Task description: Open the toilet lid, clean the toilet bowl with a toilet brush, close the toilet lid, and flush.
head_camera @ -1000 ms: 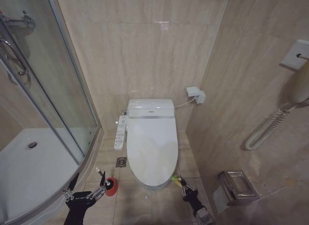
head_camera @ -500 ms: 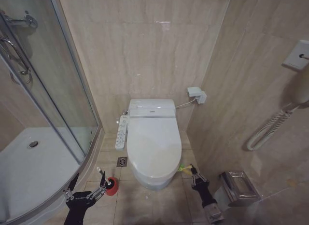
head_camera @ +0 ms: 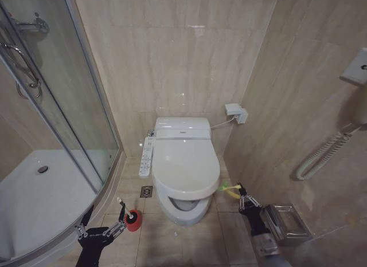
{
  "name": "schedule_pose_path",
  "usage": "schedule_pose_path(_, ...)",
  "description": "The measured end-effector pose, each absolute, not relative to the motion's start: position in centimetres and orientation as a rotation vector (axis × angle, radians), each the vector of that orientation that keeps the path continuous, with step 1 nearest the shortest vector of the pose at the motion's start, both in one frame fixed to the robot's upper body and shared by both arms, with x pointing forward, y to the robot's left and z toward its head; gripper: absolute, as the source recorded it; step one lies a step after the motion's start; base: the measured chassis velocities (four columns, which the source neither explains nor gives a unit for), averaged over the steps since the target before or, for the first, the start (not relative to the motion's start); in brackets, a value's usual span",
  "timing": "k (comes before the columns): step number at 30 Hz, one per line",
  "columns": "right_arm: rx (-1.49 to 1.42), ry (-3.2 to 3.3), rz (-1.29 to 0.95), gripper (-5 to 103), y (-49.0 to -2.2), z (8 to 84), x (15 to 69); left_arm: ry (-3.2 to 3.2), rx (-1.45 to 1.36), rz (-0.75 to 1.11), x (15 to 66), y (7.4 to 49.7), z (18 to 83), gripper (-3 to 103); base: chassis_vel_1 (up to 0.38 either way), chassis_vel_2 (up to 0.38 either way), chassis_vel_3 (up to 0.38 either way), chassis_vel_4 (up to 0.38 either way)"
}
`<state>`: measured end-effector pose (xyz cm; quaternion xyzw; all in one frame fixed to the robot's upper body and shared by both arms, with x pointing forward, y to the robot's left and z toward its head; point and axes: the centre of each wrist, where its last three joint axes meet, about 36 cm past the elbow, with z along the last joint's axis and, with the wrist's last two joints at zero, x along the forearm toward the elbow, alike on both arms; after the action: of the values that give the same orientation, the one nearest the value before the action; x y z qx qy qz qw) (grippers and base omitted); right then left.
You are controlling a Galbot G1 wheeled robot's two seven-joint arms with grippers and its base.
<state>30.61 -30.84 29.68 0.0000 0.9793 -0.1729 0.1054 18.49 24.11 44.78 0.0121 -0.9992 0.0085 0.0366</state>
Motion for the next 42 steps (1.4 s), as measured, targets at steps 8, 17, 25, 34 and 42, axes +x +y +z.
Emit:
schedule_pose_path(8,0.029,2.829,-0.464,1,-30.2,32.5,32.1,-3.068,0.037,0.026,18.5,24.1,44.8,100,0.000,0.000,0.000,0.000)
schedule_pose_path(17,0.042,2.741,-0.445,1,-29.5,36.8,34.2,-3.068,0.037,0.026,18.5,24.1,44.8,100,0.000,0.000,0.000,0.000)
schedule_pose_path(25,0.038,2.717,-0.430,1,-29.1,39.6,35.6,-3.068,0.037,0.026,18.5,24.1,44.8,100,0.000,0.000,0.000,0.000)
schedule_pose_path(34,0.026,2.703,-0.393,1,-29.0,40.8,37.1,-3.068,0.037,0.026,18.5,24.1,44.8,100,0.000,0.000,0.000,0.000)
schedule_pose_path(42,0.014,2.706,-0.370,1,-28.8,41.0,37.5,-3.068,0.037,0.026,18.5,24.1,44.8,100,-0.063,0.057,0.061,-0.083)
